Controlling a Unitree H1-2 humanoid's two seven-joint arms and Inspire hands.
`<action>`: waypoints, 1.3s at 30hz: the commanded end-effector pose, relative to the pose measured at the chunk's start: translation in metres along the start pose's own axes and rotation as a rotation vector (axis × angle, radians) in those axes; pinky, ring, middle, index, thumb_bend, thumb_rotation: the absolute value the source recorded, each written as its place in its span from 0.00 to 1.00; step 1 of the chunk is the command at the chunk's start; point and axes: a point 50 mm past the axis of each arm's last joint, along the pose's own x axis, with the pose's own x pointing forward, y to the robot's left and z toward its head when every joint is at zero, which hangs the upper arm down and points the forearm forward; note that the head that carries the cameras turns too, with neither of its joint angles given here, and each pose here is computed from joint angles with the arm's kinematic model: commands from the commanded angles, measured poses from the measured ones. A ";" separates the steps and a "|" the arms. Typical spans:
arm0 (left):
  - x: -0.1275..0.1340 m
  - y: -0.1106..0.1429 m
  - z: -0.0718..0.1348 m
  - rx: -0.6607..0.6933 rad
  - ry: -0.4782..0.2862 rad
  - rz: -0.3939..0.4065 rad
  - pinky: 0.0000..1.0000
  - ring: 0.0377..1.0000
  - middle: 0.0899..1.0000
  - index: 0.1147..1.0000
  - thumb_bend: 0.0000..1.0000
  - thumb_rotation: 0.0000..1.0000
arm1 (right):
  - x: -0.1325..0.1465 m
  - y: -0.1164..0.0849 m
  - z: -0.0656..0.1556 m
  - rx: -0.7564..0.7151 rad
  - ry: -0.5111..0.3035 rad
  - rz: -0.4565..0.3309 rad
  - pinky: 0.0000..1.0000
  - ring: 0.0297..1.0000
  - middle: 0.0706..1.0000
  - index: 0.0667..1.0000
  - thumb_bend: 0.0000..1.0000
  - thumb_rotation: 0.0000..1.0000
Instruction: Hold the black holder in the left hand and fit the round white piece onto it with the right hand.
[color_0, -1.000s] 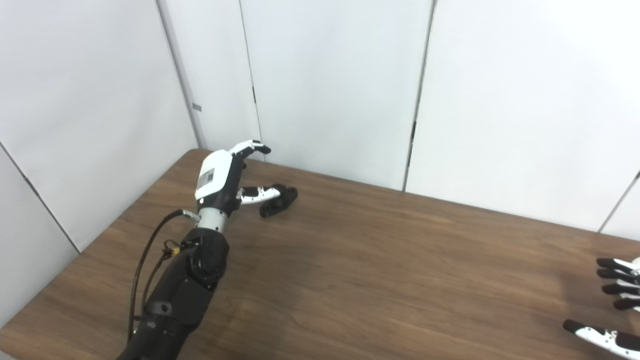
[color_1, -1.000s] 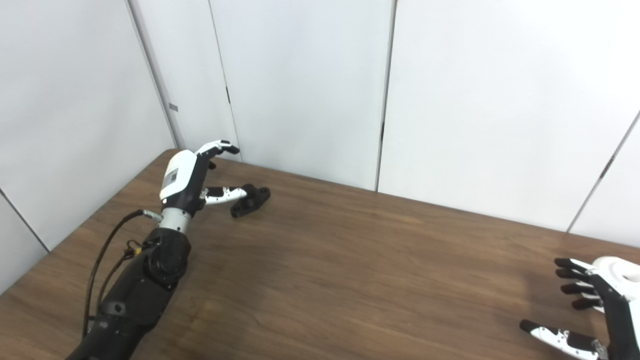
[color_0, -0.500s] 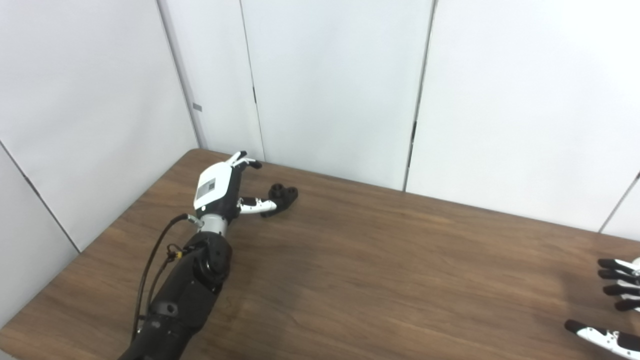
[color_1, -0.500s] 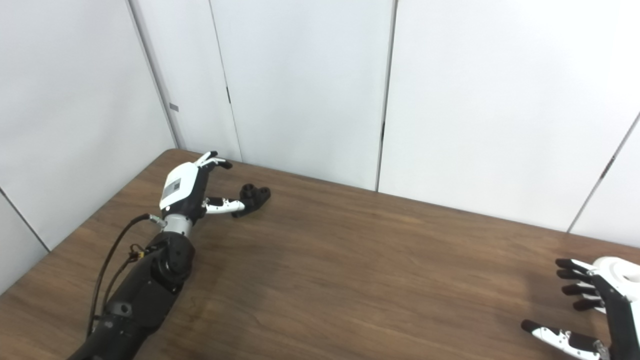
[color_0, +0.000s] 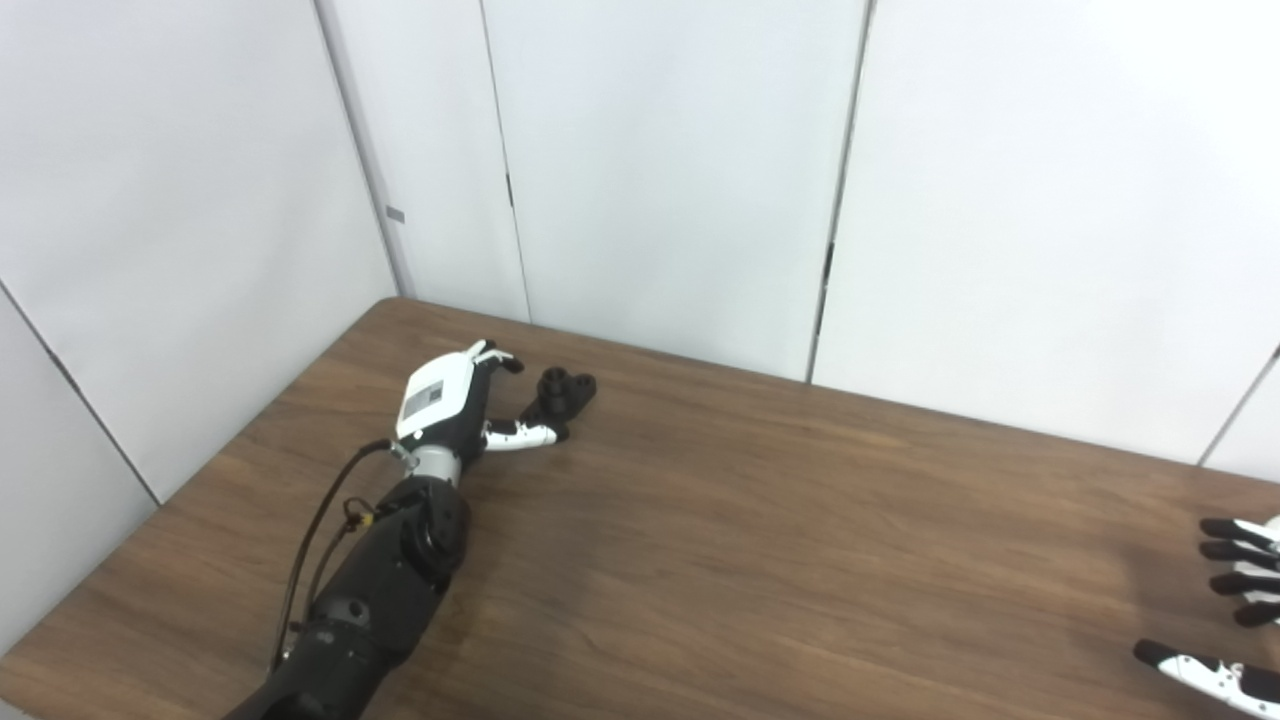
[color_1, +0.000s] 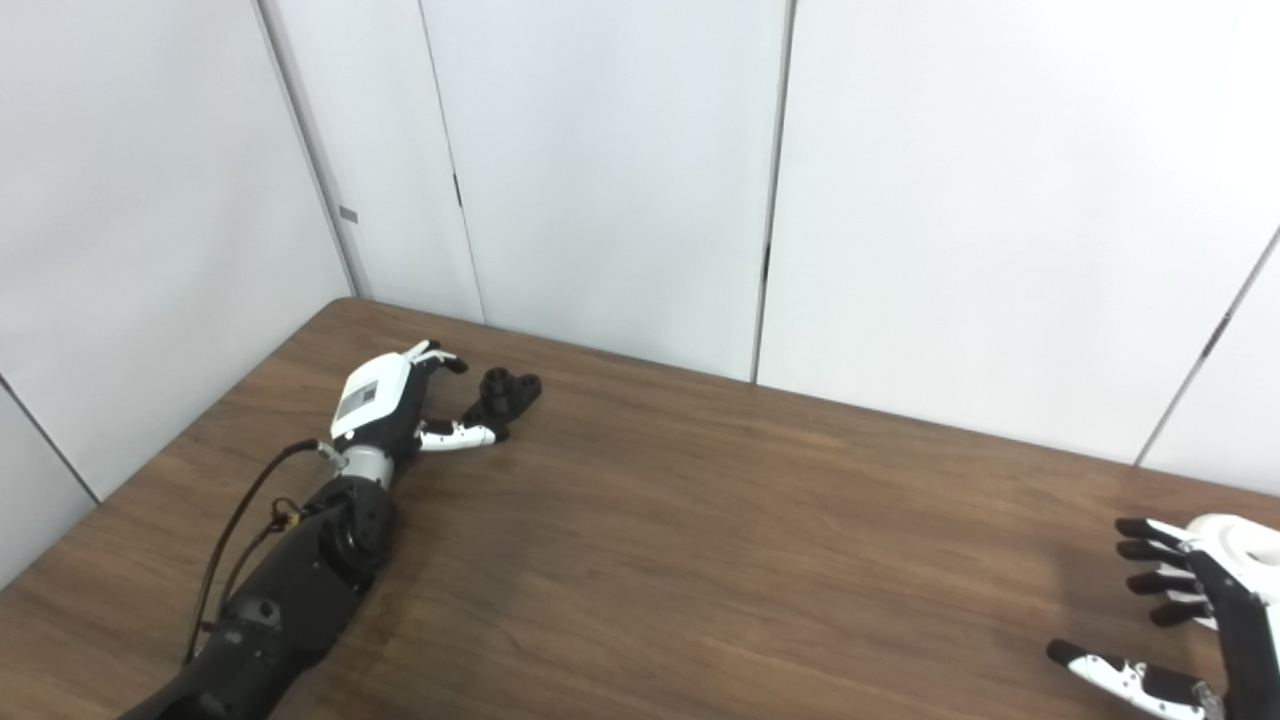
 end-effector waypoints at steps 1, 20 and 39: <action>0.020 0.021 0.017 -0.024 -0.058 0.104 0.76 0.92 0.92 0.71 1.00 0.39 | 0.012 -0.015 0.011 -0.006 -0.077 -0.040 0.47 0.59 0.67 0.70 0.71 0.05; 0.023 -0.004 0.019 -0.072 -0.015 0.120 0.75 0.91 0.89 0.64 0.93 0.40 | 0.007 -0.018 0.011 -0.018 -0.083 -0.042 0.47 0.59 0.66 0.70 0.70 0.05; 0.012 -0.035 0.022 -0.220 -0.029 0.060 0.77 0.88 0.83 0.42 0.52 0.08 | 0.001 -0.028 0.009 -0.041 -0.058 -0.058 0.47 0.59 0.67 0.70 0.68 0.12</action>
